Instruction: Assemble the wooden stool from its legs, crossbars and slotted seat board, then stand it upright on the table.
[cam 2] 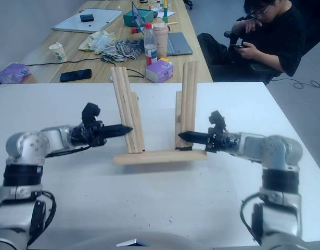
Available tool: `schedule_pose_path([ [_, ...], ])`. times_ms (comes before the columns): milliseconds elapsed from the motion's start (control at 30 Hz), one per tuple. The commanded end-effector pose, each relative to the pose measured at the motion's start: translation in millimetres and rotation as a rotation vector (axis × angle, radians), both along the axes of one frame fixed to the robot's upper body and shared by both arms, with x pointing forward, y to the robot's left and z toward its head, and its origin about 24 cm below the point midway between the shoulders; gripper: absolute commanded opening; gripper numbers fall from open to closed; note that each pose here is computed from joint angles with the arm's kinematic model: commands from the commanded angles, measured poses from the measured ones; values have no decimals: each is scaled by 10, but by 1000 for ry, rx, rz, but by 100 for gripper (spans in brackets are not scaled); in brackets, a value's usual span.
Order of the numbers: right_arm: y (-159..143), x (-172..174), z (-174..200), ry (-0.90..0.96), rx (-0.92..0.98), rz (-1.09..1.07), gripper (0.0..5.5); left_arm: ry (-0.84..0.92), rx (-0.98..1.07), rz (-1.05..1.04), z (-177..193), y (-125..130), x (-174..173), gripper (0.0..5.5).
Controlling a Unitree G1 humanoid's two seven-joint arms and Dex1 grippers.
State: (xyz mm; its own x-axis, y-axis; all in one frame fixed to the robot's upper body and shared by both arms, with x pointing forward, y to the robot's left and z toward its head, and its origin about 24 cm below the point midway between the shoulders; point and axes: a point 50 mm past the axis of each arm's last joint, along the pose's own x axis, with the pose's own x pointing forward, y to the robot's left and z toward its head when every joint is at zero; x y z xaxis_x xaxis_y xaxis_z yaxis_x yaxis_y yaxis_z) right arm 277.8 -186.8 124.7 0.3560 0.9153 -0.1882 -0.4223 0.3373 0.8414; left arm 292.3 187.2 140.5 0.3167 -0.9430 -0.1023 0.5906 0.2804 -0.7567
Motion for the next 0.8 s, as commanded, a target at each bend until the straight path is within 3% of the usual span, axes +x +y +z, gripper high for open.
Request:
schedule_pose_path([
  [33, 277, 245, 133, 100, 147, 10, 202, 289, 200, 284, -234, 329, 184, 135],
  [200, 245, 366, 215, 140, 151, -32, 291, 316, 126, 317, -176, 304, 301, 218],
  [367, -24, 449, 327, 111, 157, -167, 387, 259, 73, 407, -93, 513, 317, 301],
  [500, -475, 283, 244, -23, 48, -313, 468, -22, 100, 551, 60, 987, 197, 323],
  [600, -704, -28, -7, -242, -177, -261, 487, -384, 355, 471, -104, 1131, -31, 323],
  [667, -772, -229, -89, -402, -297, -119, 487, -608, 515, 280, -296, 1035, -211, 323],
  [800, -737, -392, -218, -576, -464, 161, 487, -829, 518, 23, -547, 730, -451, 323],
])
